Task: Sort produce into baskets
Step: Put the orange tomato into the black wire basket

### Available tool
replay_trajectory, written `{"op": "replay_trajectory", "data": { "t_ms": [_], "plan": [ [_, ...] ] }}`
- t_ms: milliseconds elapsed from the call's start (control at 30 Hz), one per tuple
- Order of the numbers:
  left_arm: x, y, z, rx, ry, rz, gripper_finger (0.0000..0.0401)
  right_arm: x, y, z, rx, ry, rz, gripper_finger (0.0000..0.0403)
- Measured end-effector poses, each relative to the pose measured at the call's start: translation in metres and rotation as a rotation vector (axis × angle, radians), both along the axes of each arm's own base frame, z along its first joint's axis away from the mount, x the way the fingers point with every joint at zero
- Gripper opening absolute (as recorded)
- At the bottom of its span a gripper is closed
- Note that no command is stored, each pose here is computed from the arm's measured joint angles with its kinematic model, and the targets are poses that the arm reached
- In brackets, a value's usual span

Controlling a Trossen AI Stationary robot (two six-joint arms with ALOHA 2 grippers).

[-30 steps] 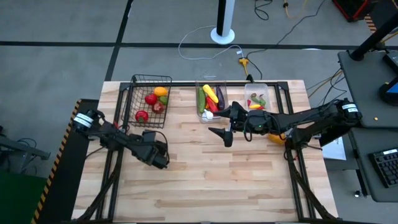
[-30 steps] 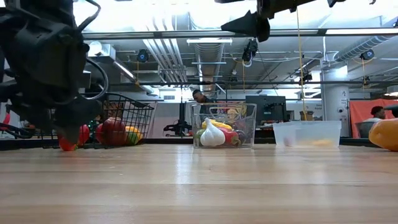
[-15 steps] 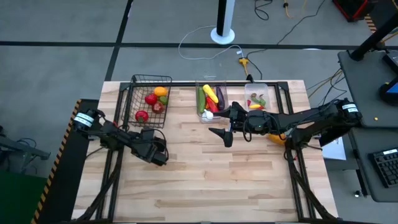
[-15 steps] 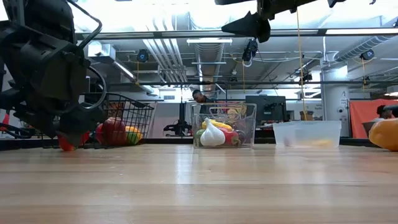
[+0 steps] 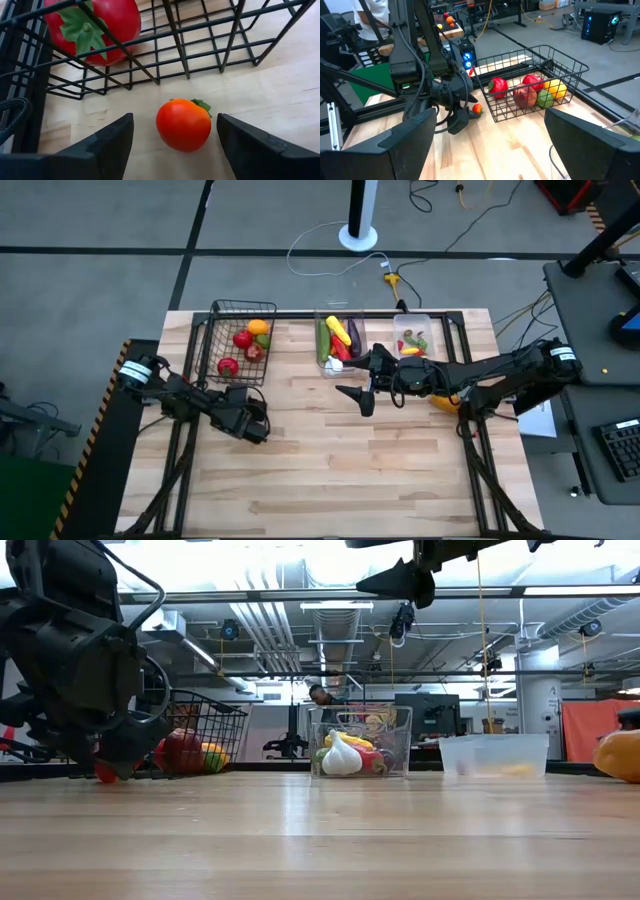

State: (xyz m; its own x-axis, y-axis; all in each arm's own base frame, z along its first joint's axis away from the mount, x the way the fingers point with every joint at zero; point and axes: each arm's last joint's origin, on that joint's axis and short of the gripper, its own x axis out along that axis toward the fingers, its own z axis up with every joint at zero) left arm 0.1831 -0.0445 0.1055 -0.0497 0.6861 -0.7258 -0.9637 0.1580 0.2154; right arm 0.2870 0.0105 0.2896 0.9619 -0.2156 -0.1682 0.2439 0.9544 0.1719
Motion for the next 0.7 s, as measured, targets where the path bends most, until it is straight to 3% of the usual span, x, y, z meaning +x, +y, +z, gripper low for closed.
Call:
{"op": "replay_trajectory", "data": {
  "t_ms": [433,700],
  "plan": [
    [0.0013,-0.0004,-0.0005,-0.003,-0.016,-0.001,0.0161,0.0000,0.0000,0.0000,0.000,0.000,0.000,0.0364],
    [0.0019,-0.0005,-0.0006,-0.001,-0.028,0.003,0.0135,0.0000,0.0000,-0.0001,0.000,0.001,0.000,0.0364]
  ]
}}
